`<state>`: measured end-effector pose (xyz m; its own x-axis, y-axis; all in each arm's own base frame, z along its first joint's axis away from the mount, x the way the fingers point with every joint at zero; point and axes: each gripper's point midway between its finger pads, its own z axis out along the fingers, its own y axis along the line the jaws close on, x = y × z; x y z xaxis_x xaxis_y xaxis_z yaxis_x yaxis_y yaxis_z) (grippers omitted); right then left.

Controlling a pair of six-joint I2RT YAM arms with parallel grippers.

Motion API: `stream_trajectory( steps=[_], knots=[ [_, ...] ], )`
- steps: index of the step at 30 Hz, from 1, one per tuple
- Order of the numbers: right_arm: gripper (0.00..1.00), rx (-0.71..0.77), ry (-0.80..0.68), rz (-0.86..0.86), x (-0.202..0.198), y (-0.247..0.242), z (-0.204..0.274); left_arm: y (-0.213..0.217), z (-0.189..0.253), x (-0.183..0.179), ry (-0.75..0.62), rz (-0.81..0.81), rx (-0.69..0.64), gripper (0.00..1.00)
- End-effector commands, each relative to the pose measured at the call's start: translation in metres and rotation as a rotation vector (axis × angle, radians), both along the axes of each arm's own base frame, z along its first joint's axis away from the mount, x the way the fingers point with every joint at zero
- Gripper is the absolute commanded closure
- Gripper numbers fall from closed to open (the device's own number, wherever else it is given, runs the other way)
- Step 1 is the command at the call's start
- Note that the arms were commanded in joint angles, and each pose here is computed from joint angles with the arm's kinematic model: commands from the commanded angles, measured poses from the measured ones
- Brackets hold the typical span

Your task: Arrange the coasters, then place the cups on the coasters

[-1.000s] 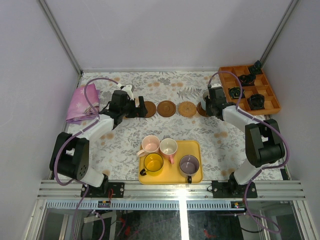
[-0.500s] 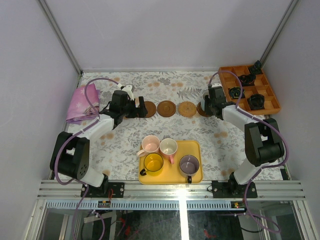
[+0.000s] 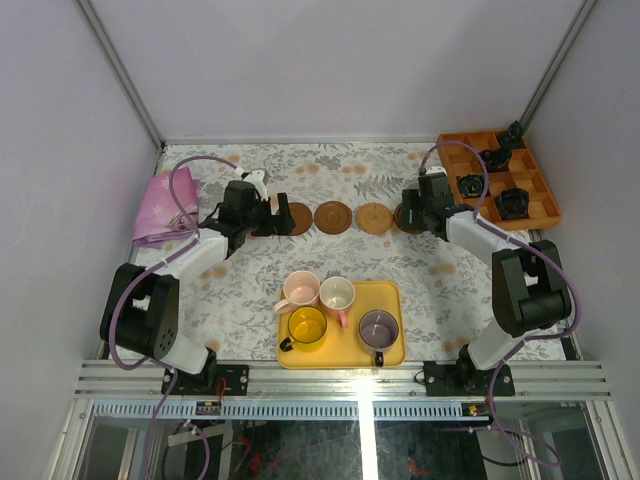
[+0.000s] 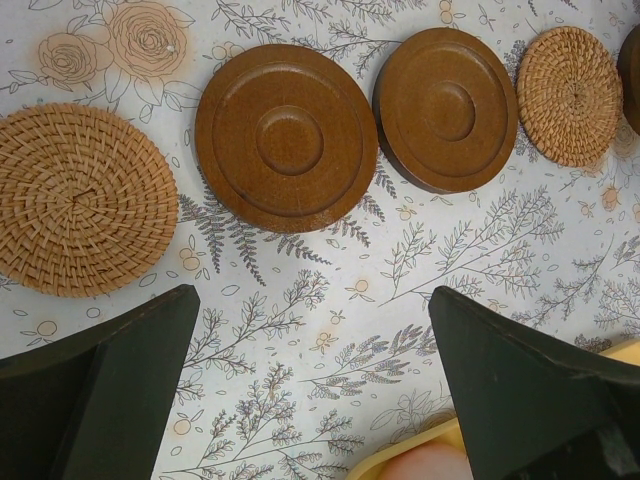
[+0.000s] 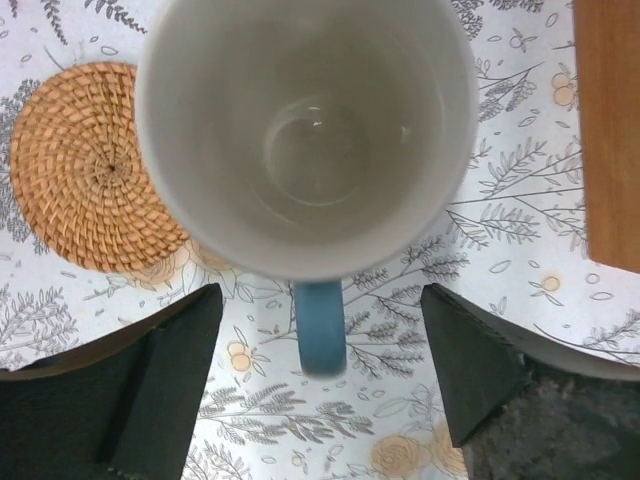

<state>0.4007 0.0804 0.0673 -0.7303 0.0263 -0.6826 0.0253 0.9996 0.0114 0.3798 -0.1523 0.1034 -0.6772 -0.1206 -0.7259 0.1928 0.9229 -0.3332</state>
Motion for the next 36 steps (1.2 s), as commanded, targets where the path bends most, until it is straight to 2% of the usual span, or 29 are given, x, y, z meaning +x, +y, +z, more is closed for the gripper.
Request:
stream_trajectory(
  steps=[1, 3, 8, 12, 20, 23, 27, 36],
  knots=[
    [0.05, 0.057, -0.062, -0.029, -0.009, 0.0, 0.031, 0.0, 0.024, 0.012, -0.073, 0.011, -0.018, 0.0],
    [0.0, 0.078, -0.073, -0.033, -0.019, 0.002, 0.04, 0.0, 0.026, 0.011, -0.075, 0.011, -0.018, 0.0],
    [0.01, 0.106, -0.125, -0.004, -0.057, 0.013, 0.071, 0.003, 0.03, 0.007, -0.078, 0.009, -0.01, 0.0],
    [0.01, 0.12, -0.117, 0.102, -0.106, 0.042, 0.085, 0.004, 0.032, 0.002, -0.075, 0.005, -0.009, 0.0],
    [0.0, 0.189, -0.03, 0.149, -0.198, 0.066, 0.073, 0.002, 0.035, -0.01, -0.057, 0.001, -0.04, 0.0],
    [0.08, 0.213, 0.015, 0.157, -0.224, 0.07, 0.063, 0.0, 0.036, -0.013, -0.053, -0.007, -0.056, 0.0],
    [0.14, 0.198, 0.055, 0.22, -0.249, 0.08, 0.056, 0.001, 0.033, -0.016, -0.046, -0.005, -0.052, 0.0],
    [0.16, 0.075, 0.157, 0.322, -0.278, 0.092, 0.032, 0.001, 0.033, -0.017, -0.043, 0.002, -0.058, 0.0]
  ],
)
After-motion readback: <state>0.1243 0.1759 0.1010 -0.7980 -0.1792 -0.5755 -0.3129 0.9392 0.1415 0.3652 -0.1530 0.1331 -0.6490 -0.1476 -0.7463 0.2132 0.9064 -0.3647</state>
